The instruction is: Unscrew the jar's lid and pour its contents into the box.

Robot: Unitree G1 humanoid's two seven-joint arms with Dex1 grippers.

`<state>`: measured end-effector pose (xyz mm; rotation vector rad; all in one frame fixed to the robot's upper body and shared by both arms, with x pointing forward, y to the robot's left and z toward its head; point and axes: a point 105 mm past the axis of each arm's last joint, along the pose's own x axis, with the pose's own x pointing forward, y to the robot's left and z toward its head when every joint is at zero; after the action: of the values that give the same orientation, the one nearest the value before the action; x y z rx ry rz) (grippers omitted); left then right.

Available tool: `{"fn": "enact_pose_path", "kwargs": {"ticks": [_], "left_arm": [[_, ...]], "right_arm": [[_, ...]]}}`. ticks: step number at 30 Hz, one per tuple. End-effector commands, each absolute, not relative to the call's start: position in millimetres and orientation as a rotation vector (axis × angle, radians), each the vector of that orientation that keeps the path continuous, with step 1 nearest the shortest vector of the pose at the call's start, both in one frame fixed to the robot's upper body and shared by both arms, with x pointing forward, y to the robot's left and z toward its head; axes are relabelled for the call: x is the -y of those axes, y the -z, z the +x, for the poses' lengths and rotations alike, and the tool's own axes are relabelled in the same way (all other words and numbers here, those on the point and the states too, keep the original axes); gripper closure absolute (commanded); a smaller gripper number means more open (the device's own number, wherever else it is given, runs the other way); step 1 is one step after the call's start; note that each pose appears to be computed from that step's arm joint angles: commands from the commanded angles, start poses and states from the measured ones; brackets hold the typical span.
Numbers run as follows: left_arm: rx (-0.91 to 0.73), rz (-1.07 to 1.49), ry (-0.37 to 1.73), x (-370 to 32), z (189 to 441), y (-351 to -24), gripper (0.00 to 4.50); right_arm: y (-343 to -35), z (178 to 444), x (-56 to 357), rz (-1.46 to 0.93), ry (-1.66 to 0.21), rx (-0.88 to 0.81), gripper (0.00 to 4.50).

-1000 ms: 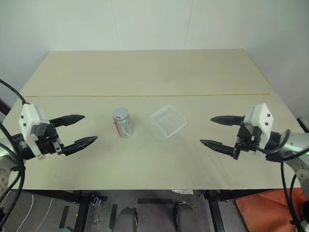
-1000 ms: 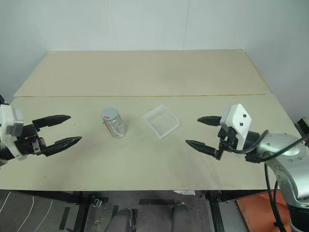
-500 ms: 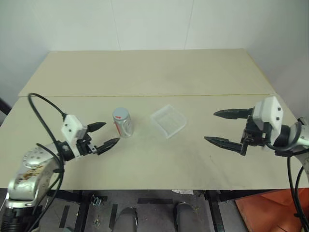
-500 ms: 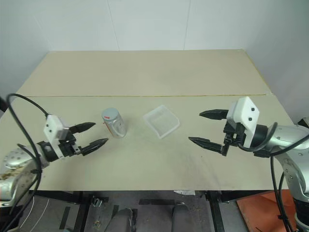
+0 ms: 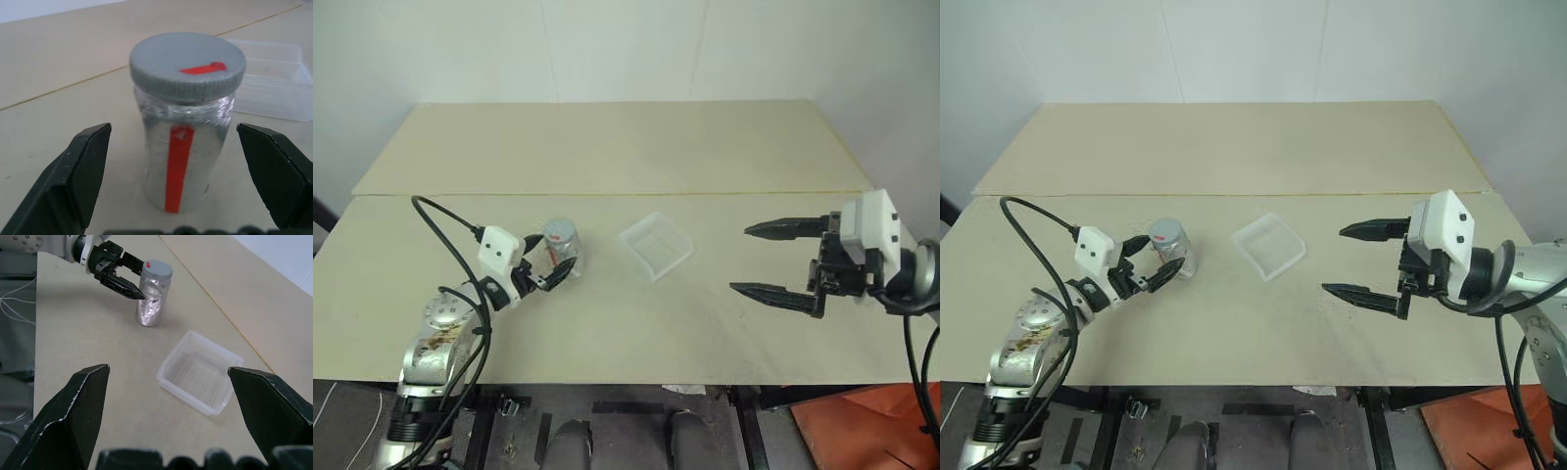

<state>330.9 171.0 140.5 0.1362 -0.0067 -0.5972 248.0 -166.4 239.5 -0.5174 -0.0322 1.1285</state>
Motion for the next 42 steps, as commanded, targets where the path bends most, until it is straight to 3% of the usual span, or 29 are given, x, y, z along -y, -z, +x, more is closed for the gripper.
{"fn": "enact_pose_path", "kwargs": {"ticks": [1,10,13,19,26,34,42], "left_arm": [[0.068,0.147,0.566,-168,338,-152,0.03],[0.093,0.105,0.562,-158,347,-154,0.03],[0.087,0.100,0.569,-156,349,-152,0.65],[0.076,0.094,0.574,-155,351,-149,2.56],[0.092,0.112,0.595,-153,353,-154,2.55],[0.133,0.230,1.042,-135,335,-217,2.55],[0.197,0.261,1.436,-105,330,-248,2.55]], "right_arm": [[-251,242,163,-0.553,-1.131,0.074,0.00],[-254,239,163,-0.557,-1.112,0.076,0.00],[-255,238,162,-0.553,-1.108,0.078,0.00],[-259,237,162,-0.544,-1.100,0.088,0.00],[-260,237,160,-0.546,-1.099,0.100,0.00],[-277,252,127,-0.427,-1.129,0.218,0.00],[-302,279,80,-0.286,-1.137,0.221,0.00]]}}
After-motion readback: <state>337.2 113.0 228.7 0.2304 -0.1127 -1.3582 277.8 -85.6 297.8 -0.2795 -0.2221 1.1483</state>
